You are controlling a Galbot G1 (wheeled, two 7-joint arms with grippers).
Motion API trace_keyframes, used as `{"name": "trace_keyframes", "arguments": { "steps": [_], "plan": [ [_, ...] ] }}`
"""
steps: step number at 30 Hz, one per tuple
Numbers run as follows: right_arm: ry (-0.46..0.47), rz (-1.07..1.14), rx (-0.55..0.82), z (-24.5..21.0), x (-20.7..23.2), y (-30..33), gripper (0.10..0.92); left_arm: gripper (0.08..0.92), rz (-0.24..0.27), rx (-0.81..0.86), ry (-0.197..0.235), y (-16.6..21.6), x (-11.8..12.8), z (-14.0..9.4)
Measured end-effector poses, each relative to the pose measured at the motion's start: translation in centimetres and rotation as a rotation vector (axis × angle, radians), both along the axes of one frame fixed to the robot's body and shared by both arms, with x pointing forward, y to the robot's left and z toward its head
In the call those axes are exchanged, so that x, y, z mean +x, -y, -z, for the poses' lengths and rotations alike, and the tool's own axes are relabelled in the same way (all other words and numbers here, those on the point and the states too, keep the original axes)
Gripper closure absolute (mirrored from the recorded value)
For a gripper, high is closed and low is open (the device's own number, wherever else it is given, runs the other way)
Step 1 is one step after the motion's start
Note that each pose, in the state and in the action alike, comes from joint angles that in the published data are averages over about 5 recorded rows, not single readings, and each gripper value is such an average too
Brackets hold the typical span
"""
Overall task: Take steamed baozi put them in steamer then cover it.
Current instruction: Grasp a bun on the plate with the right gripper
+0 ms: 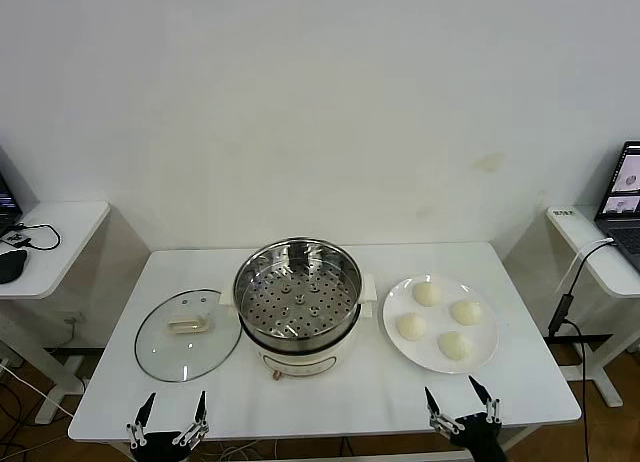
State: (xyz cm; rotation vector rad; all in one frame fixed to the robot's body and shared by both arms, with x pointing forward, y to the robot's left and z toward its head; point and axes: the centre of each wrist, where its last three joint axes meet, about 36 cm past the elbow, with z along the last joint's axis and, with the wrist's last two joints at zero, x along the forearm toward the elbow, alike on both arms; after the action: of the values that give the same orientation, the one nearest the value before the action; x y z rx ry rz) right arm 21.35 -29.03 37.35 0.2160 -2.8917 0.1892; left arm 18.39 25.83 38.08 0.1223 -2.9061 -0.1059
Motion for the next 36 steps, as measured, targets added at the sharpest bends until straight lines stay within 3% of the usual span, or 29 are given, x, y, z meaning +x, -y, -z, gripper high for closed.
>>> {"name": "trace_keyframes", "arguments": {
  "steps": [10,18,29,36],
  "plan": [
    [0.028,0.017,-0.222,-1.7,2.5,3.2,0.200,0.177,0.009,0.051,-0.039,-0.4,1.5,-0.9],
    [0.029,-0.041,-0.486,-4.0,7.2,7.6,0.200,0.177,0.037,0.115,-0.038,-1.3,2.8,-1.5],
    [-0.021,-0.307,-0.801,-8.1,18.6,12.8,0.199,0.177,0.060,0.175,0.001,-1.5,3.8,-2.7],
    [-0.111,-0.544,-0.935,-11.2,27.1,14.0,0.200,0.177,0.062,0.196,0.018,-1.7,4.0,-3.2]
  ]
}}
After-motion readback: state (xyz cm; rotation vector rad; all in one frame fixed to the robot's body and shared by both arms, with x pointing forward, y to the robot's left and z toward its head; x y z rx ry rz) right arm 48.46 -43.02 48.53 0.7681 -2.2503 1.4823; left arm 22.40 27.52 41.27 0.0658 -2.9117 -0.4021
